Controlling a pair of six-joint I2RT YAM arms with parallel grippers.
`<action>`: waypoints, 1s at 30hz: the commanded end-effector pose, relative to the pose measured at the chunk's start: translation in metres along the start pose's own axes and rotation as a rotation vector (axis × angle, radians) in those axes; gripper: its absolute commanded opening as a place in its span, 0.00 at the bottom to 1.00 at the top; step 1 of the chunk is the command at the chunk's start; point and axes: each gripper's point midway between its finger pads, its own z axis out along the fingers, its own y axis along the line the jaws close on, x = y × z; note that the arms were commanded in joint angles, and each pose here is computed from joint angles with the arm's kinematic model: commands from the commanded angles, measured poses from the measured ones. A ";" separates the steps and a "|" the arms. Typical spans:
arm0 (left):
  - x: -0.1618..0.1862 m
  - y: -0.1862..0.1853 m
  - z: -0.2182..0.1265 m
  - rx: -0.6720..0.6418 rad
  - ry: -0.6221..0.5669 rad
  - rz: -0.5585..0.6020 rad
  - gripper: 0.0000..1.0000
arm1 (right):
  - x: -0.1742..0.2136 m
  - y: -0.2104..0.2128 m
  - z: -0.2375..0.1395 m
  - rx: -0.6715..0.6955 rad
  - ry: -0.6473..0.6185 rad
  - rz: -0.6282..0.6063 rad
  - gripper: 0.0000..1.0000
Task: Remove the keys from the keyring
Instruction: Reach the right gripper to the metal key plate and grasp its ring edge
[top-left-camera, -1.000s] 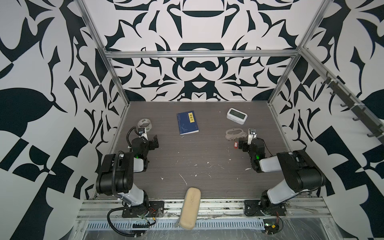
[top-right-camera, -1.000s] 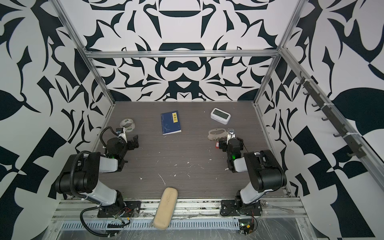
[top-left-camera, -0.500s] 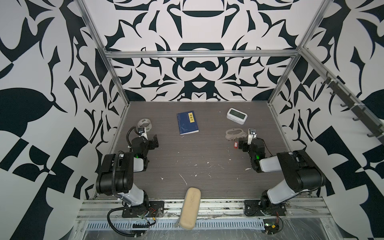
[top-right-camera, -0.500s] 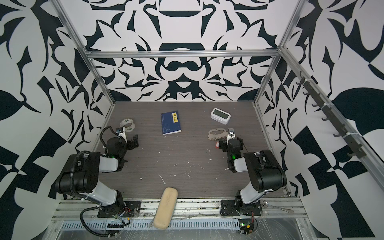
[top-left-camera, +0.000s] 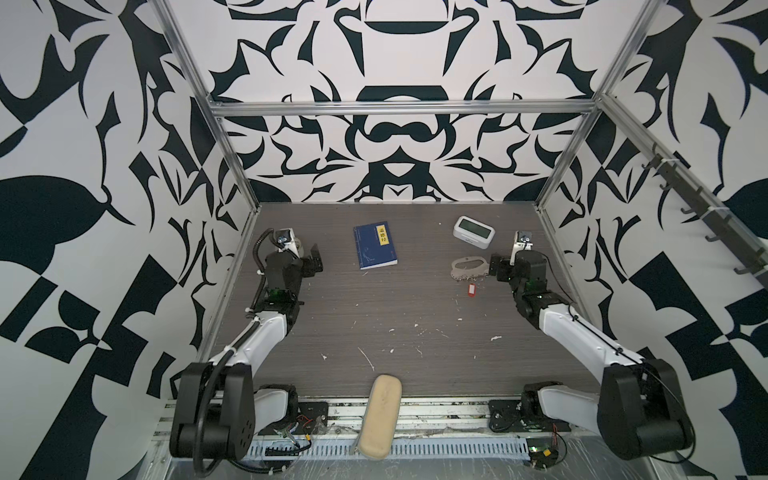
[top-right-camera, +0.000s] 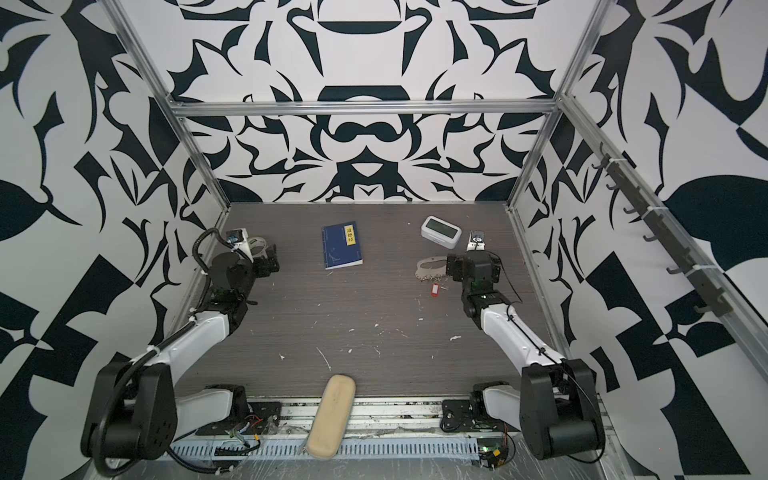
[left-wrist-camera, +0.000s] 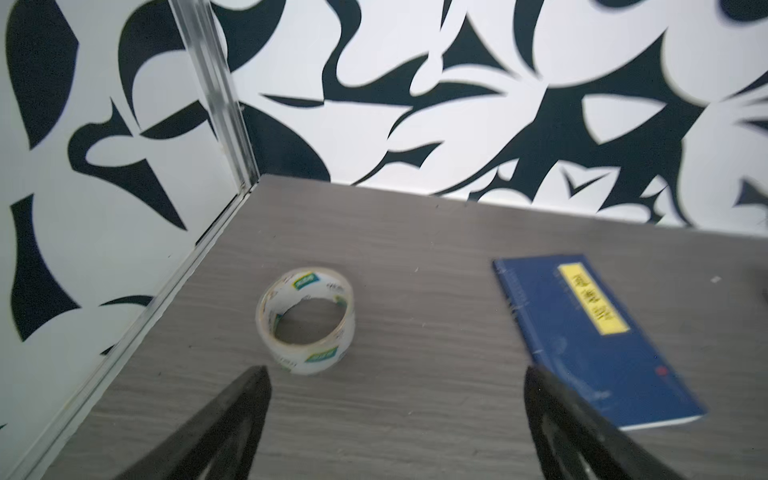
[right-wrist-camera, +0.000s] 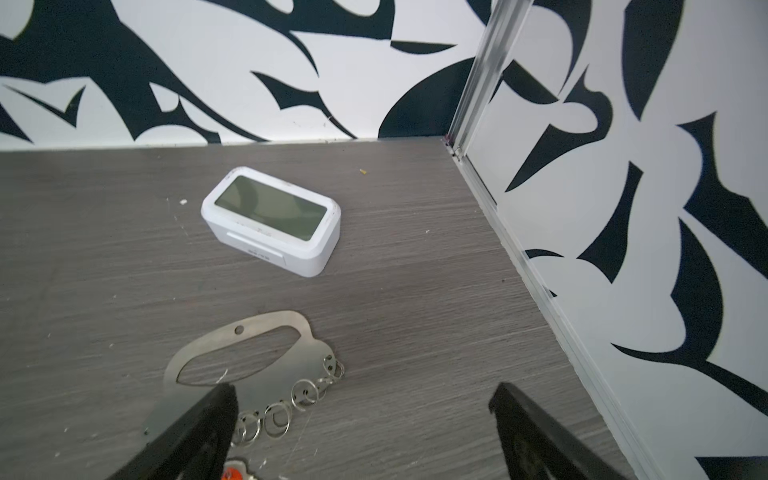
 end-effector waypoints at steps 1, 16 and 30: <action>0.030 -0.024 -0.008 0.063 0.145 -0.087 0.99 | 0.050 0.022 -0.005 -0.136 0.266 -0.056 0.92; 0.066 -0.106 -0.020 0.292 0.302 -0.110 0.94 | 0.074 0.081 0.023 -0.478 0.565 -0.319 0.39; 0.091 -0.119 -0.012 0.341 0.405 -0.142 0.87 | 0.099 0.098 0.037 -0.615 0.623 -0.452 0.33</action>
